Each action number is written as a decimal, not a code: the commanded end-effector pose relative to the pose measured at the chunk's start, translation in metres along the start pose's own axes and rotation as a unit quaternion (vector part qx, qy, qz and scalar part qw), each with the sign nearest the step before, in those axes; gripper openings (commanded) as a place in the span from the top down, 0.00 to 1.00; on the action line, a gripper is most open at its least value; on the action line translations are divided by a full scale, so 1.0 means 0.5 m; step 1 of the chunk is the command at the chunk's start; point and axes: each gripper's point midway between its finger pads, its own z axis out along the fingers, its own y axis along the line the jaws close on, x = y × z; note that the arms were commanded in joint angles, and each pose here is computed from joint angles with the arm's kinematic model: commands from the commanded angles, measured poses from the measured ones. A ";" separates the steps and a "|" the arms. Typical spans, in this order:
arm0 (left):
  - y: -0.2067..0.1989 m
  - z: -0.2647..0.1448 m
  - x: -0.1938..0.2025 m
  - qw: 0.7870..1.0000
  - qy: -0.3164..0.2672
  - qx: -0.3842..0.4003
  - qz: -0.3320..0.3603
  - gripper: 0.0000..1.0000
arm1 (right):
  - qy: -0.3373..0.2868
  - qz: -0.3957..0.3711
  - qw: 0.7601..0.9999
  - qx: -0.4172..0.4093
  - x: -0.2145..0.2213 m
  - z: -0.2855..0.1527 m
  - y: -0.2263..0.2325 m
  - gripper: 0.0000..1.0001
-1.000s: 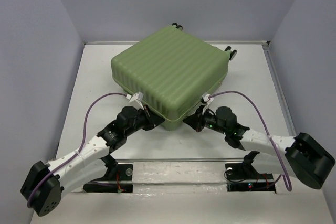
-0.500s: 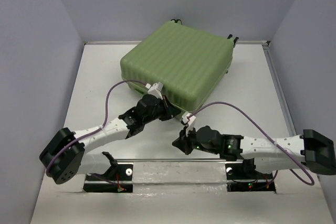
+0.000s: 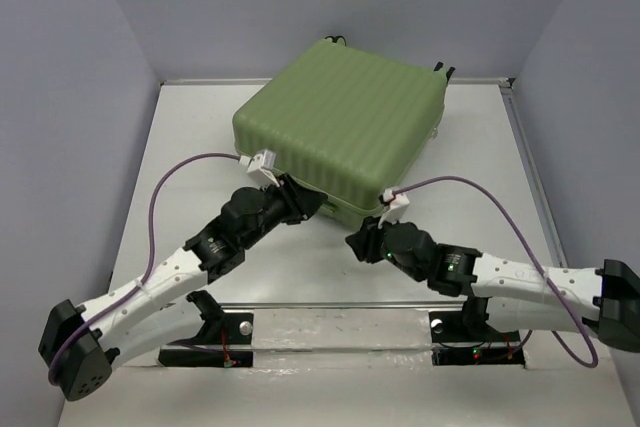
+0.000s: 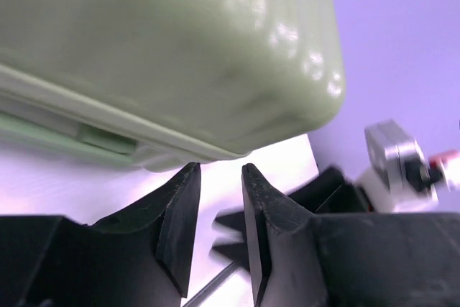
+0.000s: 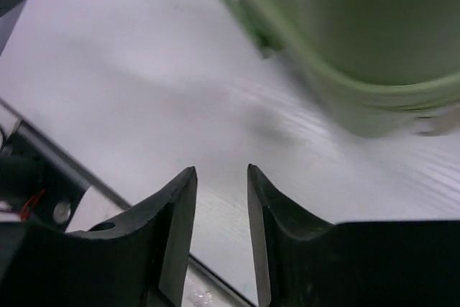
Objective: Pack the luggage
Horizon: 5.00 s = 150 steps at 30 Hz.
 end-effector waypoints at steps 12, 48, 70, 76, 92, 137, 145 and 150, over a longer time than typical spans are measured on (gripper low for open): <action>0.136 0.003 0.038 0.998 0.037 -0.047 0.013 0.60 | -0.034 -0.036 0.998 0.048 -0.090 0.009 -0.218 0.46; 0.025 0.116 0.051 0.997 0.074 0.027 0.020 0.65 | -0.096 -0.070 0.993 -0.011 -0.118 -0.002 -0.189 0.82; 0.026 0.116 0.076 0.995 0.089 0.030 0.019 0.65 | -0.136 -0.105 0.985 0.027 -0.167 0.037 -0.210 0.93; -0.010 0.139 0.045 0.997 0.068 0.044 0.019 0.68 | -0.088 -0.076 0.993 -0.031 -0.113 0.013 -0.157 0.93; -0.060 0.212 0.057 0.995 0.078 0.059 0.018 0.73 | 0.002 -0.037 0.999 -0.039 -0.028 0.014 0.048 0.93; 0.276 0.177 -0.311 0.992 0.116 -0.039 0.042 0.30 | -0.030 -0.013 0.999 0.000 -0.022 0.077 0.043 0.93; 0.227 0.114 -0.144 0.991 0.131 -0.003 -0.016 0.61 | -0.040 -0.080 0.996 -0.028 -0.095 0.189 0.172 0.93; 0.224 0.032 -0.068 0.991 0.133 0.005 -0.023 0.64 | -0.032 -0.127 0.987 -0.096 -0.116 0.259 0.284 0.93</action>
